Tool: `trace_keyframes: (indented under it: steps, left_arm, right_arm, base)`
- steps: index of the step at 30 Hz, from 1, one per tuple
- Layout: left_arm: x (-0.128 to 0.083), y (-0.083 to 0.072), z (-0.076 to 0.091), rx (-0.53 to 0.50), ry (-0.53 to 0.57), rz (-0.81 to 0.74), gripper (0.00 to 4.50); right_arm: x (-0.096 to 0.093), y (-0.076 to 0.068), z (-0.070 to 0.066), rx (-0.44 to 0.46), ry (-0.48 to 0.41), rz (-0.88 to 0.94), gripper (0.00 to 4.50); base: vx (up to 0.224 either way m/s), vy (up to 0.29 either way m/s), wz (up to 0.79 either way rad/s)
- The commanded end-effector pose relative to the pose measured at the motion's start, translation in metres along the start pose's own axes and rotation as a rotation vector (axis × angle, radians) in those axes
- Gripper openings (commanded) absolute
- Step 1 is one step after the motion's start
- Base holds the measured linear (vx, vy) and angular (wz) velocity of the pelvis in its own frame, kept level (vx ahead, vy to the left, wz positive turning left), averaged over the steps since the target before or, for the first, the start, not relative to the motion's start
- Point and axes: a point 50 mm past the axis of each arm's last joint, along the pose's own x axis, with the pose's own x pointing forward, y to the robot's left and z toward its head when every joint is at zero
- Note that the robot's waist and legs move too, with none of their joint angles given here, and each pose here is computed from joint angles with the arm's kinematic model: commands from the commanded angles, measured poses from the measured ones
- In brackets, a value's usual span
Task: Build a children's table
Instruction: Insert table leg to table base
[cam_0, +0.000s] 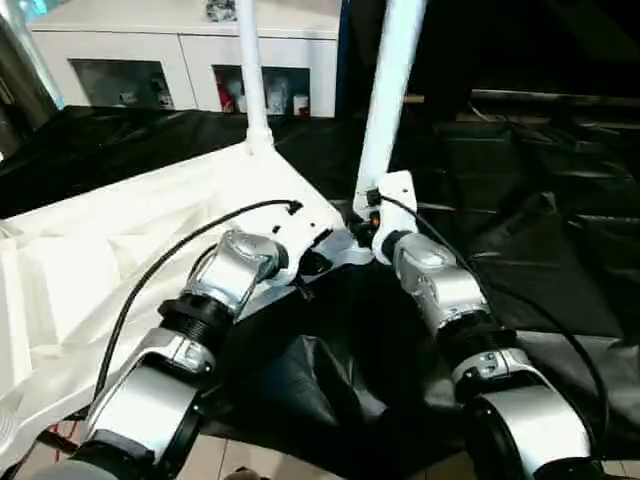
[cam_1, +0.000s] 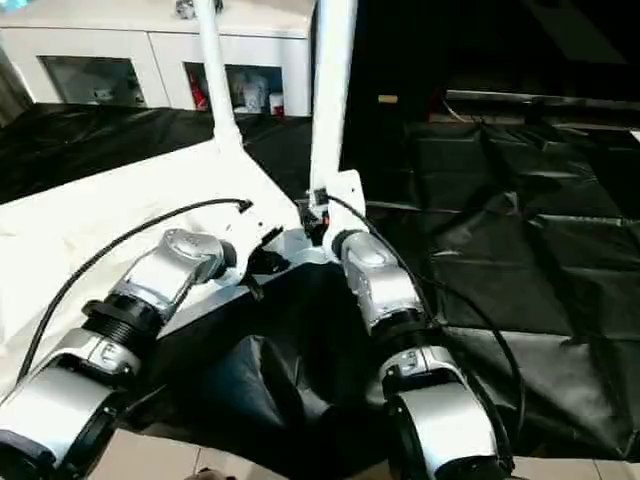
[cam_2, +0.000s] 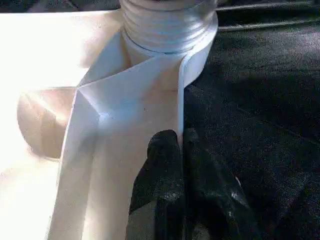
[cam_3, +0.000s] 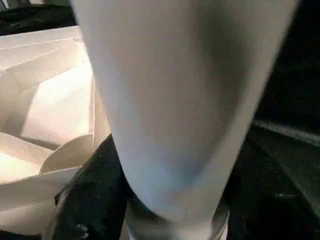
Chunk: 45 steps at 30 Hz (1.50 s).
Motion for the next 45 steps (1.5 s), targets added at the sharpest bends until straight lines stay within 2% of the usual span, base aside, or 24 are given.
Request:
trace_keyframes:
  steps: [1, 3, 6, 7, 10, 14, 17, 18, 19, 21, 23, 26, 31, 36, 39, 45]
  left_arm:
    - [-0.006, 0.002, 0.031, 0.078, -0.128, -0.009, 0.00]
    - [-0.007, 0.002, 0.031, 0.073, -0.127, -0.013, 0.00]
    - [-0.012, 0.002, 0.027, 0.090, -0.134, -0.036, 0.00]
    - [-0.014, 0.002, 0.025, 0.105, -0.147, -0.056, 0.00]
    - [-0.017, 0.002, 0.023, 0.119, -0.151, -0.076, 0.00]
    - [-0.022, 0.003, 0.017, 0.113, -0.157, -0.111, 0.00]
    - [-0.024, 0.002, 0.015, 0.130, -0.164, -0.135, 0.00]
    - [-0.024, 0.002, 0.015, 0.130, -0.164, -0.135, 0.00]
    - [-0.029, 0.000, 0.012, 0.162, -0.177, -0.189, 0.00]
    - [-0.034, -0.003, 0.007, 0.189, -0.180, -0.247, 0.00]
    - [-0.035, -0.005, 0.006, 0.208, -0.188, -0.273, 0.00]
    - [-0.043, -0.010, -0.004, 0.229, -0.181, -0.363, 0.00]
    - [-0.048, -0.013, -0.014, 0.270, -0.161, -0.408, 0.00]
    - [-0.050, -0.016, -0.018, 0.279, -0.160, -0.437, 0.00]
    - [-0.050, -0.017, -0.021, 0.280, -0.155, -0.438, 0.00]
    - [-0.049, -0.015, -0.024, 0.268, -0.144, -0.425, 0.00]
  right_arm:
    - [0.001, 0.016, -0.029, 0.047, 0.128, 0.084, 2.96]
    - [0.001, 0.016, -0.025, 0.041, 0.111, 0.098, 3.08]
    - [-0.001, 0.012, -0.011, 0.014, 0.055, 0.141, 3.25]
    - [-0.003, 0.008, -0.004, -0.015, 0.029, 0.146, 3.38]
    - [-0.006, 0.004, 0.003, -0.064, 0.006, 0.175, 3.62]
    - [-0.016, -0.006, 0.013, -0.125, 0.015, 0.264, 3.62]
    - [-0.024, -0.009, 0.014, -0.171, 0.031, 0.342, 3.62]
    - [-0.024, -0.009, 0.014, -0.171, 0.031, 0.342, 3.62]
    - [-0.037, -0.013, 0.013, -0.248, 0.064, 0.455, 3.62]
    - [-0.050, -0.019, 0.011, -0.294, 0.088, 0.548, 3.62]
    - [-0.054, -0.021, 0.010, -0.302, 0.095, 0.574, 3.62]
    - [-0.066, -0.028, 0.008, -0.309, 0.097, 0.652, 3.62]
    - [-0.071, -0.030, 0.002, -0.337, 0.136, 0.687, 3.62]
    - [-0.072, -0.029, -0.002, -0.333, 0.148, 0.699, 3.18]
    - [-0.072, -0.027, -0.009, -0.354, 0.174, 0.713, 2.85]
    - [-0.070, -0.022, -0.015, -0.340, 0.183, 0.714, 2.73]
  base:
    - [0.000, 0.000, 0.00]
    - [0.000, 0.000, 0.00]
    - [0.000, 0.000, 0.00]
    - [0.000, 0.000, 0.00]
    - [0.000, 0.000, 0.00]
    - [0.000, 0.000, 0.00]
    - [0.000, 0.000, 0.00]
    - [0.000, 0.000, 0.00]
    - [0.000, 0.000, 0.00]
    - [0.000, 0.000, 0.00]
    - [0.000, 0.000, 0.00]
    - [0.000, 0.000, 0.00]
    - [0.000, 0.000, 0.00]
    - [0.000, 0.000, 0.00]
    - [0.000, 0.000, 0.00]
    - [0.000, 0.000, 0.00]
